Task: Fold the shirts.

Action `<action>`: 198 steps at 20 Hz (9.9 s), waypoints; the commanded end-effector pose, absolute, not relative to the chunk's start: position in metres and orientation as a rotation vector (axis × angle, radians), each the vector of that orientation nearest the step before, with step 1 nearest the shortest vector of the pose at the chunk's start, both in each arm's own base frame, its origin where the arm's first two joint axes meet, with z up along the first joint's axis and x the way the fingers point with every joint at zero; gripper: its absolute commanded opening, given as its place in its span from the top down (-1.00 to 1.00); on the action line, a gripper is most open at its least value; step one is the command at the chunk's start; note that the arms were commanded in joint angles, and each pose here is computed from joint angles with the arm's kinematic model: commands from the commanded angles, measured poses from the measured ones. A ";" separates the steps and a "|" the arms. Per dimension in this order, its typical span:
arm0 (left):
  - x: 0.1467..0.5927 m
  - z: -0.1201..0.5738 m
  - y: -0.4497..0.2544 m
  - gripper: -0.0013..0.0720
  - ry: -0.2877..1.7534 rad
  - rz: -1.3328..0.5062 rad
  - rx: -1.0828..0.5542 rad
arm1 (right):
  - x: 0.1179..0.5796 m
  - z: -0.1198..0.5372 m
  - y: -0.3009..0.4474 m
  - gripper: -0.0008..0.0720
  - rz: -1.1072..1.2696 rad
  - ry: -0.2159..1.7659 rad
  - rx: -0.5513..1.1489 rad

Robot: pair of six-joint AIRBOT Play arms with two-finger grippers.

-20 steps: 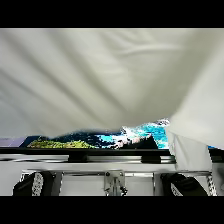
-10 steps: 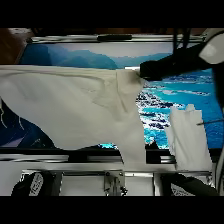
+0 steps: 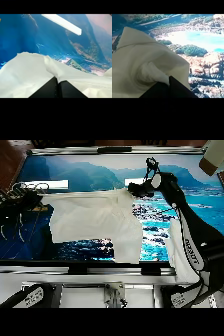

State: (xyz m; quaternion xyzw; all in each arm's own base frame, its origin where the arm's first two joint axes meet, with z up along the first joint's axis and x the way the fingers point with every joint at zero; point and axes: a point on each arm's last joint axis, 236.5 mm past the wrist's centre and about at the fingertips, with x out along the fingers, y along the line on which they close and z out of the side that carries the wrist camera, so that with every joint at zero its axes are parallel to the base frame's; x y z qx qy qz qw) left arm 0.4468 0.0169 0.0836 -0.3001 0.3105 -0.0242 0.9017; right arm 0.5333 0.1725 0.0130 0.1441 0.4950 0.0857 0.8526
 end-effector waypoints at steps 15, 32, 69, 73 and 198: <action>0.293 -0.052 0.023 -1.00 1.451 -0.027 -0.694 | 0.398 0.008 0.048 -0.42 0.241 1.580 0.227; 0.325 -0.104 -0.025 0.65 1.340 -0.040 -0.670 | 0.378 -0.028 0.062 -0.42 0.274 1.644 0.311; 0.143 0.518 -0.067 0.90 -0.147 -0.227 -0.048 | 0.179 0.538 0.057 0.80 0.273 -0.200 0.040; 0.189 0.449 -0.046 0.89 0.111 -0.164 -0.040 | 0.232 0.450 0.040 0.80 0.173 0.177 -0.048; 0.430 -0.003 -0.027 -0.86 1.168 -0.253 -0.700 | 0.451 -0.052 0.060 -0.90 0.187 1.389 0.257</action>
